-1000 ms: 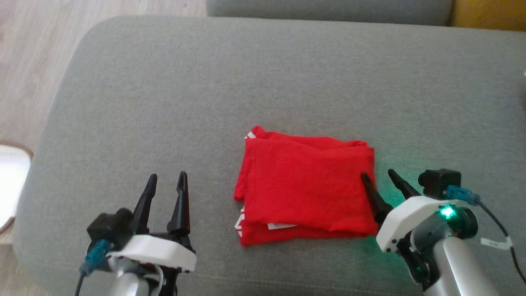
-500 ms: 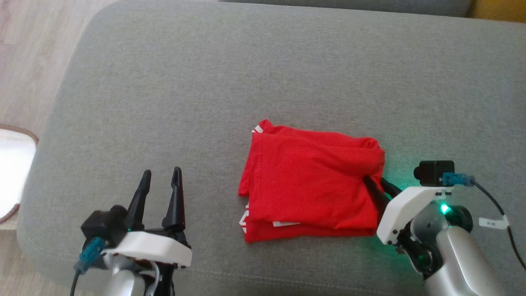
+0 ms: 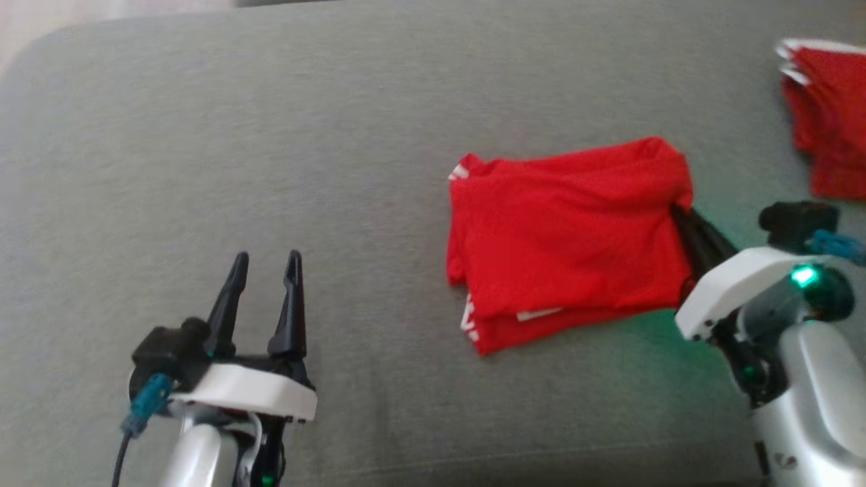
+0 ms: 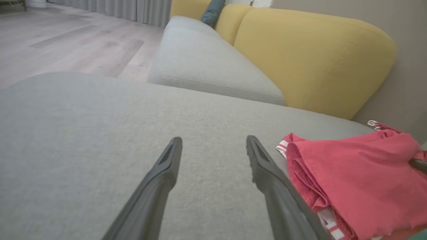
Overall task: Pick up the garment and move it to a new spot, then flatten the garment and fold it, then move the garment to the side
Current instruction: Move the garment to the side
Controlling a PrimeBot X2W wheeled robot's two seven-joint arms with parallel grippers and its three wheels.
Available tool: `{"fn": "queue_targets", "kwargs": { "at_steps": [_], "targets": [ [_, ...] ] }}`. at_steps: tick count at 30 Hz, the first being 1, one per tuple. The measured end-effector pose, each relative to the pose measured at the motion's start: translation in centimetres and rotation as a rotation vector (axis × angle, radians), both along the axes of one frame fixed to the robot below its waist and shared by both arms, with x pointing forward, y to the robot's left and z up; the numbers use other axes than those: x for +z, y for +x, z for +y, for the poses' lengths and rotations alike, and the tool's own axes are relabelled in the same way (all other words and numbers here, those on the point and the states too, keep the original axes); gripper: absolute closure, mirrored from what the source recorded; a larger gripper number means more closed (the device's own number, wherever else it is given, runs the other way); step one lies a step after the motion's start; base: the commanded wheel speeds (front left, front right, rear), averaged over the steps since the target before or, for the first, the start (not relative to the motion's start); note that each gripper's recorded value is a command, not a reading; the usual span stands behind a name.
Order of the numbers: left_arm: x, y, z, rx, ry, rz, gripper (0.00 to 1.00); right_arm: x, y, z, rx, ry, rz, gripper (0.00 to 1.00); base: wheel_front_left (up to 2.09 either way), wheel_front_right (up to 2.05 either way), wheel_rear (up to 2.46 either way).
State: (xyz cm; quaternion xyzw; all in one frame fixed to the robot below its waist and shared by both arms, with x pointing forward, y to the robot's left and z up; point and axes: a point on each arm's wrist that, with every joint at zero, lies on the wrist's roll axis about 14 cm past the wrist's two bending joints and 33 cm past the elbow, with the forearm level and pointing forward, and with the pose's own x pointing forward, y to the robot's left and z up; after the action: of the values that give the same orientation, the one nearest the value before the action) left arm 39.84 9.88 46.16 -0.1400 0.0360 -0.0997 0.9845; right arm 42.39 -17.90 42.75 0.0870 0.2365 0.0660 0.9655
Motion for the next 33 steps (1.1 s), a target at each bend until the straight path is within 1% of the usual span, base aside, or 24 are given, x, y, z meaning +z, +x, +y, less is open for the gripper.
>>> {"fn": "queue_targets", "kwargs": {
  "at_steps": [5,9,13,17,21,27,33],
  "targets": [
    [-0.1,1.8,-4.2,-0.127,-0.014,-0.019,0.0,1.2,-1.4,-5.2,-0.134,-0.041,-0.035,1.0,0.0,0.0,0.0],
    [-0.4,3.2,-7.5,-0.223,-0.019,-0.027,0.0,1.4,-2.6,-8.3,-0.223,-0.068,-0.036,1.0,0.0,0.0,0.0],
    [-0.9,4.1,-10.2,-0.3,-0.034,-0.026,0.0,1.7,-3.3,-10.1,-0.284,-0.086,-0.046,1.0,0.0,0.0,0.0],
    [-2.0,4.3,-11.7,-0.344,-0.039,-0.003,0.0,1.3,-3.9,-11.3,-0.322,-0.103,-0.034,1.0,0.0,0.0,0.0],
    [-1.9,4.1,-11.7,-0.351,-0.036,-0.005,0.0,1.6,-3.8,-11.9,-0.336,-0.115,-0.045,1.0,0.0,0.0,0.0],
    [-0.6,3.9,-10.4,-0.313,-0.026,-0.031,0.0,2.7,-2.6,-11.1,-0.295,-0.129,-0.074,1.0,0.0,0.0,0.0],
    [0.2,3.0,-8.8,-0.264,-0.028,-0.039,0.0,6.1,1.1,-12.1,-0.269,-0.183,-0.124,1.0,0.0,0.0,0.0]
  ]
}}
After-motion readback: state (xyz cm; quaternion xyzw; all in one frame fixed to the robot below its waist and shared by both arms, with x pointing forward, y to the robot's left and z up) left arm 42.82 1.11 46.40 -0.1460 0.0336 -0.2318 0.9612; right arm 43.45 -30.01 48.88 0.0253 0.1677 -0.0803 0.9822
